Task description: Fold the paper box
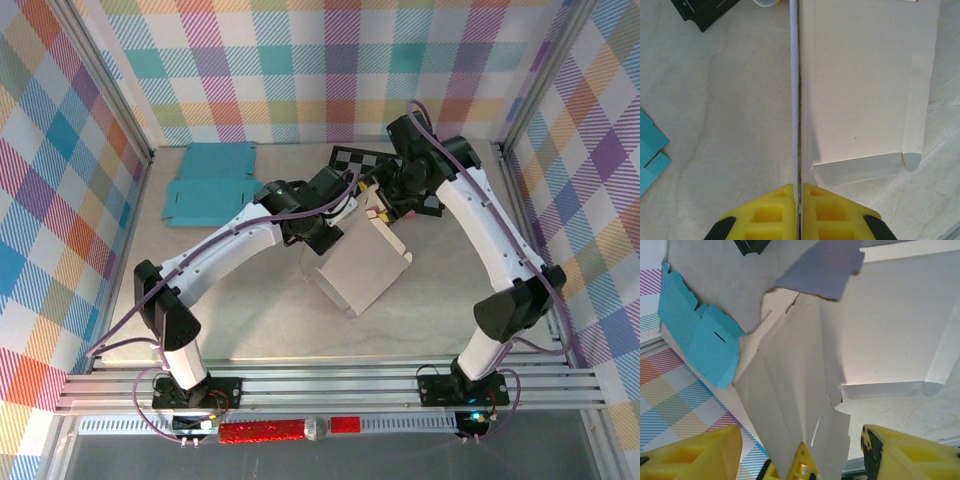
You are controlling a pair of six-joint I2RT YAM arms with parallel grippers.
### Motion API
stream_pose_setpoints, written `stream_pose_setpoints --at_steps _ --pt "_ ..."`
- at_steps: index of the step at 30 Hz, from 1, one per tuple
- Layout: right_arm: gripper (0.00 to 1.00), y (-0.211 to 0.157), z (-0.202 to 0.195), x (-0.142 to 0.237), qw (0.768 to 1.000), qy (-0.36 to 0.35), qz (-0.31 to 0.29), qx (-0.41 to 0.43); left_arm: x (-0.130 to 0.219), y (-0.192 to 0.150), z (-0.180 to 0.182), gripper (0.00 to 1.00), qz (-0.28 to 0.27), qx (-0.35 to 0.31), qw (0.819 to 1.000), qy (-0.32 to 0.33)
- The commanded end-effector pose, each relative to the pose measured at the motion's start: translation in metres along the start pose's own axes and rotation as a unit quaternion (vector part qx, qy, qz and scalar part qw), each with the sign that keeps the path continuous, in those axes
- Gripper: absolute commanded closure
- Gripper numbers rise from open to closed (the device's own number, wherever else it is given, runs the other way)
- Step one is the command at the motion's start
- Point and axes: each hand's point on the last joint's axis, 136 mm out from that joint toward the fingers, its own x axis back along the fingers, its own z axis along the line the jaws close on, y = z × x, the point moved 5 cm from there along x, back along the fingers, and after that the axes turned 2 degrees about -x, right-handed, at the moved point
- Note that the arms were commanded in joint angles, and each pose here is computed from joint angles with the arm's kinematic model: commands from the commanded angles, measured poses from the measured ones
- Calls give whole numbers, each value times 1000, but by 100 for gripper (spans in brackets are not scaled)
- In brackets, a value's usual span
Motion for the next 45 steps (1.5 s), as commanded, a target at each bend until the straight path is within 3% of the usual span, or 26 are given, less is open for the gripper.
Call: stream_pose_setpoints --at_steps 1,18,21,25,26,28,29,32,39,45 --pt "38 -4 3 5 1000 1 0 -6 4 0 4 100 8 -17 1000 10" --pt "65 -10 11 -28 1000 -16 13 -2 4 9 -7 100 -2 -34 999 8" --pt "74 -11 11 -31 1000 -18 15 -1 5 11 -7 100 -6 -37 999 13" --pt "96 -10 7 -32 999 -28 12 -9 9 15 -5 100 -21 -32 999 23" --pt "100 -9 7 -30 1000 -26 7 -12 10 15 -4 96 -26 -29 999 27" --pt "100 -7 8 -26 1000 -22 -1 -17 13 14 -1 57 -32 -14 999 35" --pt "100 -5 8 -25 1000 -20 -3 -24 14 12 0 43 -36 -1 999 41" --pt "100 -1 2 -22 998 -30 0 -59 20 2 3 22 -62 53 995 50" --pt "100 16 -11 -16 986 -31 1 -164 30 -47 8 11 -109 202 971 68" --pt "100 31 -17 -20 978 -34 15 -205 16 -63 5 11 -106 216 968 75"
